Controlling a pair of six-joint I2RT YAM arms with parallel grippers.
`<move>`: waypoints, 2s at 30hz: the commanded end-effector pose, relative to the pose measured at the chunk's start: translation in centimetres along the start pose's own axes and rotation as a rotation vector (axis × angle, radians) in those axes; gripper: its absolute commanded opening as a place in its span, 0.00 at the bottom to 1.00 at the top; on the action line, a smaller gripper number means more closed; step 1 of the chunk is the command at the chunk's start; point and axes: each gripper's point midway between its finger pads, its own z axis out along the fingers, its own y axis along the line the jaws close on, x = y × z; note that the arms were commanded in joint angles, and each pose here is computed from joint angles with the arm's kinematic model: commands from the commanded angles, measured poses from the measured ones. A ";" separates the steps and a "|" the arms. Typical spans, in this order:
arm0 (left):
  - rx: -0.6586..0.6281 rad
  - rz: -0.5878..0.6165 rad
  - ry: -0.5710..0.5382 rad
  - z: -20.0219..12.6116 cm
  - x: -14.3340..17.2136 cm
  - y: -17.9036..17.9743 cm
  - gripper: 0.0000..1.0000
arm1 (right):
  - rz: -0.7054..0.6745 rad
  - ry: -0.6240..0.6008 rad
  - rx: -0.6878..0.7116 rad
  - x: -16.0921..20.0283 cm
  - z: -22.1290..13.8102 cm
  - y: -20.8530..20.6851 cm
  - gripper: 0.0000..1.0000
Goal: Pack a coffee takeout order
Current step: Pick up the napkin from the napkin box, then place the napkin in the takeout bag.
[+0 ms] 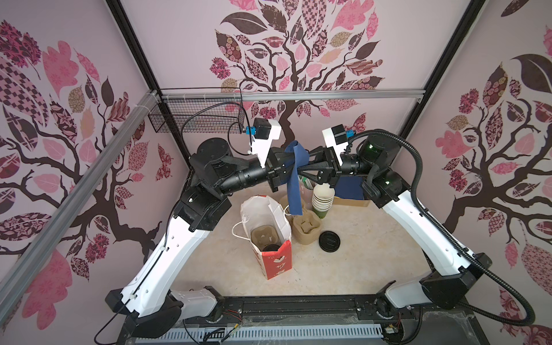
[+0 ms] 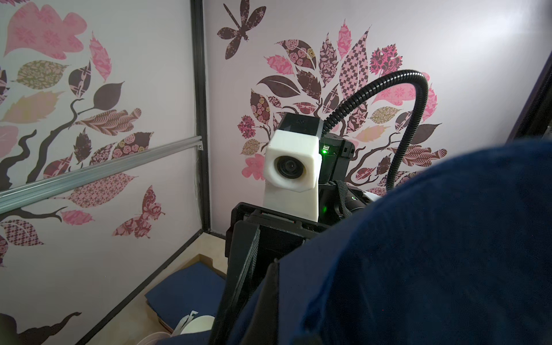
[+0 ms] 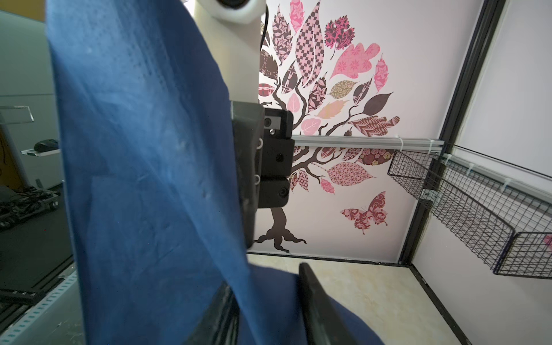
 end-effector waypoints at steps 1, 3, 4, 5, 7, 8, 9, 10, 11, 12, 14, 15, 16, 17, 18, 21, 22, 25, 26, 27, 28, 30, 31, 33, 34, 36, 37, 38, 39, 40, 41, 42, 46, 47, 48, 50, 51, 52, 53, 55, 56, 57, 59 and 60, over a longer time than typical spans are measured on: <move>0.017 -0.008 -0.001 0.0 0.0 -0.1 0.00 | -0.023 -0.014 -0.031 -1.2 0.1 0.7 0.29; 0.009 -0.007 0.000 0.0 0.0 0.1 0.00 | -0.012 -0.010 -0.031 -1.1 0.2 0.7 0.27; 0.002 -0.006 -0.003 0.0 0.0 0.2 0.00 | -0.008 -0.009 -0.032 -1.1 0.1 0.7 0.25; -0.004 0.000 -0.005 0.0 -0.1 0.3 0.00 | -0.003 -0.006 -0.031 -1.0 0.1 0.7 0.21; -0.018 0.018 -0.012 -0.1 -0.3 0.4 0.01 | 0.005 -0.003 -0.025 -0.8 0.1 0.6 0.15; -0.033 0.029 -0.014 -0.2 -0.4 0.6 0.06 | 0.008 -0.002 -0.016 -0.8 0.1 0.5 0.12; -0.047 0.042 -0.016 -0.4 -0.5 0.8 0.13 | 0.017 -0.002 -0.002 -0.7 0.1 0.3 0.10; -0.059 0.056 -0.016 -0.5 -0.6 0.9 0.20 | 0.026 -0.002 0.005 -0.7 0.1 0.2 0.09; -0.076 0.073 -0.015 -0.8 -0.5 1.0 0.26 | 0.036 -0.001 0.011 -0.8 0.1 0.1 0.06; -0.102 0.093 -0.016 -1.1 -0.6 1.2 0.35 | 0.045 0.001 0.018 -0.8 0.1 0.0 0.04; -0.163 0.133 -0.017 -1.9 -0.7 1.8 0.56 | 0.060 0.004 0.048 -0.7 0.0 -0.4 0.00; -0.207 0.155 -0.019 -2.5 -0.9 2.2 0.66 | 0.064 0.006 0.065 -0.6 0.0 -0.6 0.00; -0.247 0.172 -0.019 -3.1 -1.0 2.6 0.72 | 0.066 0.008 0.086 -0.6 -0.1 -0.8 0.00; -0.298 0.191 -0.017 -3.8 -1.1 3.1 0.77 | 0.076 0.012 0.114 -0.5 -0.3 -1.2 0.00; -0.349 0.208 -0.015 -4.7 -1.2 3.6 0.80 | 0.090 0.018 0.143 -0.2 -0.4 -1.6 0.00; -0.493 0.243 0.005 -7.4 -1.1 4.6 0.84 | 0.144 0.045 0.242 0.8 -0.9 -3.0 0.00; -0.545 0.248 0.007 -8.5 -1.1 5.0 0.85 | 0.163 0.050 0.276 1.1 -1.0 -3.5 0.00; -0.730 0.232 0.014 -12.4 -0.9 6.3 0.85 | 0.237 0.070 0.397 2.1 -1.8 -5.2 0.00; -0.843 0.187 0.014 -14.4 -0.7 7.3 0.86 | 0.275 0.076 0.443 2.4 -2.1 -5.9 0.00; -0.944 0.139 0.038 -16.2 -0.1 8.1 0.87 | 0.309 0.089 0.467 2.7 -2.2 -6.1 0.00; -1.007 0.110 0.071 -17.5 0.5 8.5 0.87 | 0.328 0.101 0.486 2.8 -2.3 -6.2 0.00; -1.121 0.000 0.142 -20.1 2.2 8.9 0.87 | 0.357 0.129 0.532 3.1 -1.8 -5.9 0.00; -1.167 -0.061 0.165 -21.1 3.1 8.9 0.88 | 0.378 0.130 0.542 3.1 -1.6 -5.6 0.00; -1.208 -0.199 0.232 -22.2 6.0 8.6 0.88 | 0.460 0.114 0.584 3.4 -1.2 -5.2 0.00; -1.197 -0.248 0.268 -22.2 7.3 8.3 0.88 | 0.503 0.111 0.593 3.5 -1.0 -5.0 0.00; -1.203 -0.365 0.338 -22.4 9.9 7.8 0.88 | 0.568 0.124 0.619 4.0 -0.1 -4.3 0.00; -1.199 -0.405 0.365 -22.4 10.8 7.6 0.89 | 0.580 0.133 0.620 4.1 0.5 -3.8 0.00; -1.200 -0.455 0.396 -22.4 11.8 7.2 0.90 | 0.595 0.138 0.634 4.2 1.1 -3.3 0.00; -1.199 -0.505 0.419 -22.4 12.6 6.8 0.91 | 0.622 0.130 0.656 4.2 1.4 -3.1 0.00; -1.196 -0.547 0.438 -22.3 13.3 6.6 0.91 | 0.654 0.120 0.669 4.2 1.6 -3.0 0.00; -1.184 -0.587 0.460 -22.0 13.9 6.2 0.92 | 0.696 0.103 0.688 4.3 1.7 -3.0 0.00; -1.179 -0.629 0.478 -21.9 14.6 5.9 0.93 | 0.734 0.088 0.714 4.5 1.7 -3.2 0.00; -1.122 -0.730 0.554 -21.1 17.2 4.8 0.98 | 0.811 0.072 0.773 5.2 1.5 -3.3 0.00; -1.103 -0.752 0.589 -20.7 18.3 4.5 0.98 | 0.822 0.072 0.785 5.4 1.3 -3.4 0.00; -1.085 -0.777 0.623 -20.4 19.2 4.3 0.98 | 0.826 0.076 0.794 5.7 1.1 -3.3 0.00; -1.099 -0.843 0.685 -20.5 20.8 4.4 0.98 | 0.818 0.094 0.815 6.0 0.7 -3.3 0.00; -1.107 -0.878 0.713 -20.7 21.5 4.5 0.98 | 0.812 0.101 0.822 6.0 0.5 -3.3 0.00; -1.115 -0.898 0.731 -20.8 22.1 4.6 0.98 | 0.806 0.104 0.827 5.9 0.3 -3.2 0.00; -1.131 -0.910 0.746 -21.0 22.6 4.9 0.98 | 0.802 0.111 0.831 6.0 0.2 -3.2 0.00; -1.157 -0.922 0.753 -21.4 23.5 5.3 0.98 | 0.794 0.112 0.835 5.9 -0.1 -3.1 0.00; -1.154 -0.931 0.752 -21.3 23.9 5.5 0.98 | 0.791 0.111 0.837 5.9 -0.1 -3.0 0.00; -1.146 -0.935 0.752 -21.0 24.2 5.6 0.98 | 0.787 0.112 0.839 5.8 -0.2 -3.0 0.00; -1.124 -0.942 0.750 -20.3 24.7 6.0 0.98 | 0.785 0.118 0.841 6.0 -0.3 -3.0 0.00; -1.122 -0.944 0.753 -20.0 25.0 6.2 0.98 | 0.786 0.121 0.843 6.1 -0.3 -3.0 0.00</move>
